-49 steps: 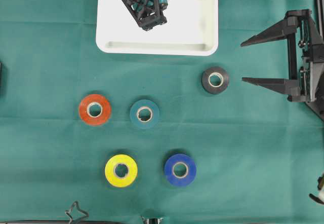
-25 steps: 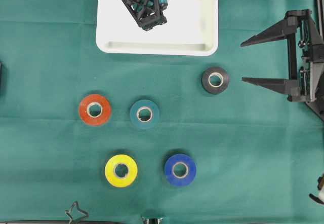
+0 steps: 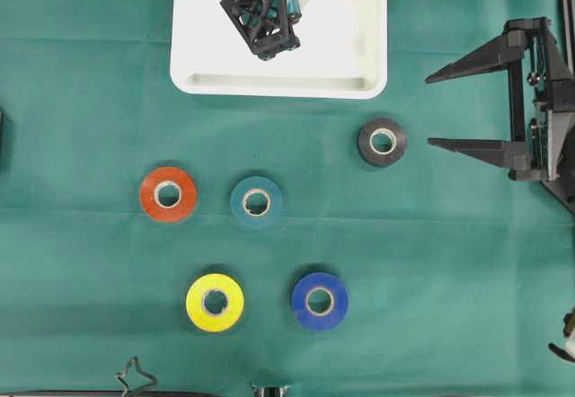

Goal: Pick up the tape from a random location and place it into the white case.
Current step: 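Lower the white roll into the tray and open the left gripper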

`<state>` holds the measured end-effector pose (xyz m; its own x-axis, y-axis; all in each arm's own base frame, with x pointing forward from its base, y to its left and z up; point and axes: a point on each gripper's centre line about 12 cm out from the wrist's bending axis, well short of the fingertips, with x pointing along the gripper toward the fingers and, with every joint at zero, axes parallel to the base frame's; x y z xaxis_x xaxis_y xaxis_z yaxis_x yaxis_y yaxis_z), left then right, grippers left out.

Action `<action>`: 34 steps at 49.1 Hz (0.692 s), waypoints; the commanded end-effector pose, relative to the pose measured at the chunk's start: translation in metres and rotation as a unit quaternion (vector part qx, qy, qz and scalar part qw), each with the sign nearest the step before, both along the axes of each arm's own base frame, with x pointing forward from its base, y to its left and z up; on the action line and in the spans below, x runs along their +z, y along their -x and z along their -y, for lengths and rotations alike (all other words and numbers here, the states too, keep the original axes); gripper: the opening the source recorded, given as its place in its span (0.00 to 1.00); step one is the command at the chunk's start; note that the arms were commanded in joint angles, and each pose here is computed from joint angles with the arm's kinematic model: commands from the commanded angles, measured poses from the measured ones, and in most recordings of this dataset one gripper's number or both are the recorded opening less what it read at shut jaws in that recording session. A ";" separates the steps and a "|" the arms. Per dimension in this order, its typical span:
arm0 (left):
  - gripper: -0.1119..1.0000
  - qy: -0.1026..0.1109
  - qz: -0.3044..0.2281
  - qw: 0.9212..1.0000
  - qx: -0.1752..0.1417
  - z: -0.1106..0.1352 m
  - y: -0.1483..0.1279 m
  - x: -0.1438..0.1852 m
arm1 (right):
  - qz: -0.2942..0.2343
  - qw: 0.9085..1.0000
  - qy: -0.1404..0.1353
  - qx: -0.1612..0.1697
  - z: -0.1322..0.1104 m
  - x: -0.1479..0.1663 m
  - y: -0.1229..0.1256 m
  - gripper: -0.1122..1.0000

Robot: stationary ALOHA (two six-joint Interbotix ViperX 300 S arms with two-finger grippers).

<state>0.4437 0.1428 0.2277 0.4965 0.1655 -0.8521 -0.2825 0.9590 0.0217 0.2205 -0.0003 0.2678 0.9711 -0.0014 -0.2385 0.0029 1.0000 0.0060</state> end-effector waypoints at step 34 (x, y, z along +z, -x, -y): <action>0.33 -0.001 0.002 1.000 0.003 -0.007 -0.006 -0.072 | 0.012 1.000 0.000 0.002 -0.001 0.010 -0.004 0.93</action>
<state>0.4479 0.1455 0.1402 0.4624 0.1546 -0.8731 -0.2817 0.9593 0.0207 0.2211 -0.0003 0.2666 0.9697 -0.0014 -0.2445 0.0029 1.0000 0.0060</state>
